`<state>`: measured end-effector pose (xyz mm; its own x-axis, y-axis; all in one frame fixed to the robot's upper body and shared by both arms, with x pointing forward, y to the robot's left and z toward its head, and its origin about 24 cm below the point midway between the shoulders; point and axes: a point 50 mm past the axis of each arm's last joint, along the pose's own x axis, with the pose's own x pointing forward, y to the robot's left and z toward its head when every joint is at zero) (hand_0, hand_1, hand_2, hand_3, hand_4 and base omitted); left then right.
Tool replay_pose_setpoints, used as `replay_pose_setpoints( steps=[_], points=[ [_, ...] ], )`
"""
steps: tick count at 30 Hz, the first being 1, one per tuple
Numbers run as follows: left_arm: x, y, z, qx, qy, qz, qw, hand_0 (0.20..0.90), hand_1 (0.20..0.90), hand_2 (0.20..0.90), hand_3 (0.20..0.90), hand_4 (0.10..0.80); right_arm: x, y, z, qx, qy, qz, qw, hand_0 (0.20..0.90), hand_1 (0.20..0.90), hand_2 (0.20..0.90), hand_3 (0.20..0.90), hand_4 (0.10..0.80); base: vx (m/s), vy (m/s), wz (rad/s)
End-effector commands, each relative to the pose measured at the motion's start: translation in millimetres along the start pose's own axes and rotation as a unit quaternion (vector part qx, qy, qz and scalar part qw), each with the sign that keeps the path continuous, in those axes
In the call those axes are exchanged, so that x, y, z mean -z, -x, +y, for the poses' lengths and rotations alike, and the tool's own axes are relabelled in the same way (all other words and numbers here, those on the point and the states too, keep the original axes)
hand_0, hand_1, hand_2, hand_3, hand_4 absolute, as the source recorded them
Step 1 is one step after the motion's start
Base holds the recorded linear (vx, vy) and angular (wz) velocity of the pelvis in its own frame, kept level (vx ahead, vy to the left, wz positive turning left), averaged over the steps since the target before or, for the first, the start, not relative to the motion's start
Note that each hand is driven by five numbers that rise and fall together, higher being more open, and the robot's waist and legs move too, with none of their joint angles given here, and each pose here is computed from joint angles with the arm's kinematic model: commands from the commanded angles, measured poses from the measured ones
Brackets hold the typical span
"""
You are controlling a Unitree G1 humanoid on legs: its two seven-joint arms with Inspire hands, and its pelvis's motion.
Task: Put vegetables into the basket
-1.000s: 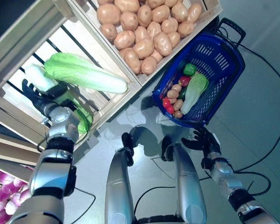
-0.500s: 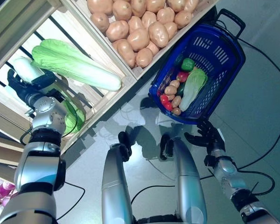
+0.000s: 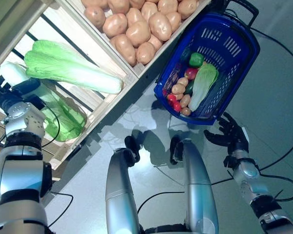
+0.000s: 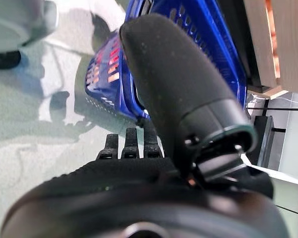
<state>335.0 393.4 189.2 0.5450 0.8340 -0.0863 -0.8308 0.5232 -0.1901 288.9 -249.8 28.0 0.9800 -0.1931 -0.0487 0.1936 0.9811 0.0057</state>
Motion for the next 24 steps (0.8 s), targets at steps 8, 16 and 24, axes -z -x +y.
replay_pose_setpoints(
  steps=[8, 16, 24],
  points=[
    [-0.2, 5.9, -17.5, 0.044, -0.031, -0.017, 0.998, 0.3, 0.3, 0.3, 0.3, 0.4, -44.9, -9.5, 2.3, 0.008, -0.061, -0.103, 0.993, 0.9, 0.9, 0.9, 0.9, 0.8, 0.002, -0.014, 0.0],
    [5.4, 7.0, -12.3, 0.059, -0.059, -0.045, 0.996, 0.3, 0.3, 0.3, 0.3, 0.4, -35.9, -8.0, 4.7, 0.001, -0.071, -0.085, 0.994, 0.9, 0.9, 0.9, 0.9, 0.8, 0.018, -0.038, 0.0],
    [49.4, 22.0, -6.7, 0.139, -0.118, -0.057, 0.982, 0.3, 0.3, 0.3, 0.3, 0.4, -11.8, 7.5, 10.5, -0.001, -0.091, -0.057, 0.994, 0.9, 0.9, 0.9, 0.9, 0.8, 0.03, -0.069, 0.02]
  ],
)
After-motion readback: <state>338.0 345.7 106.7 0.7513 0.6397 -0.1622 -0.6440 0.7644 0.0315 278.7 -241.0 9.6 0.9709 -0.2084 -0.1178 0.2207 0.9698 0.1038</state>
